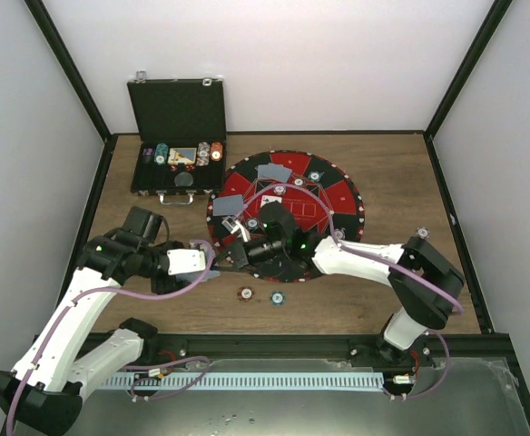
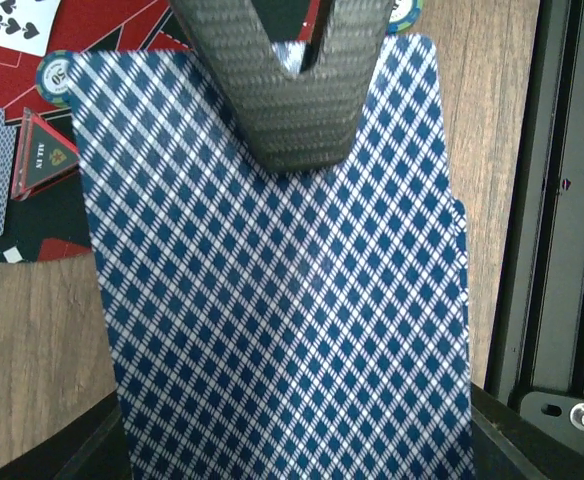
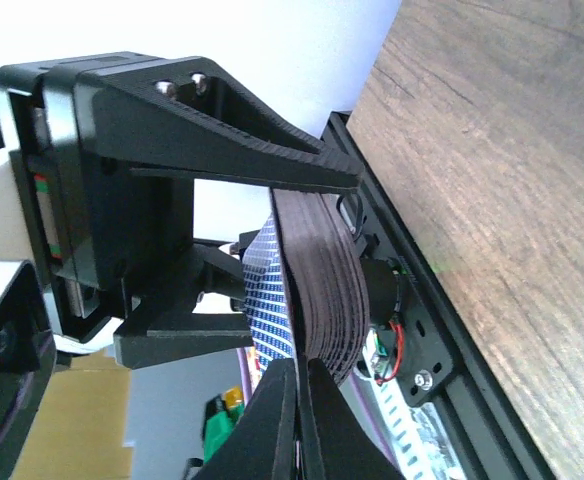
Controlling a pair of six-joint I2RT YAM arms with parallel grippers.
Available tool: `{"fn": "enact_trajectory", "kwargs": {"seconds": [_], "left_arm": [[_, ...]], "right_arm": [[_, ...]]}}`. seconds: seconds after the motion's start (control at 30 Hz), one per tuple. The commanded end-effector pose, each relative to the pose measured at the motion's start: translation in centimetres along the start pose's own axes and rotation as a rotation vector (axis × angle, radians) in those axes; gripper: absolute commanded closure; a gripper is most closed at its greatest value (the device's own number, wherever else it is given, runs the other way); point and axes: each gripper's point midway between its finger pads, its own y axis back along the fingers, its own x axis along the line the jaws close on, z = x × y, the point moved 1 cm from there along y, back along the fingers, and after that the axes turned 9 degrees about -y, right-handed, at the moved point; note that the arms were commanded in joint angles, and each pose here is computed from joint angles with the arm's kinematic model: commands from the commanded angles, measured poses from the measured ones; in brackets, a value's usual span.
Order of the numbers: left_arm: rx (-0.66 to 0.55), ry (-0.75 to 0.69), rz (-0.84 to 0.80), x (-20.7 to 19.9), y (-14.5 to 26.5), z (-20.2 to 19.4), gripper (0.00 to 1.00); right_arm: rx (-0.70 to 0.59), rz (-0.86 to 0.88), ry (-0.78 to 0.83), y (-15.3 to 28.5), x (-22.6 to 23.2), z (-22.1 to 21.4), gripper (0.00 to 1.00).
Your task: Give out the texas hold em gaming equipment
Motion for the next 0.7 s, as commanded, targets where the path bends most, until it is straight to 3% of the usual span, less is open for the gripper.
{"fn": "enact_trajectory", "kwargs": {"seconds": [0.0,0.37,0.53,0.67], "left_arm": [[-0.02,-0.02,0.028,0.5,0.6,0.6,0.92],[-0.013,-0.022,0.03,0.5,0.6,0.4,0.92],[-0.017,-0.019,0.03,0.5,0.7,0.6,0.92],[-0.012,-0.017,0.032,0.4,0.8,0.5,0.92]], "right_arm": [[-0.043,-0.072,0.098,2.5,1.6,1.2,0.99],[-0.253,-0.372,0.112,12.8,-2.1,7.3,0.99],[-0.452,-0.855,0.229,17.4,-5.4,13.8,0.99],[-0.531,-1.241,0.471,19.6,-7.0,17.1,0.99]]}}
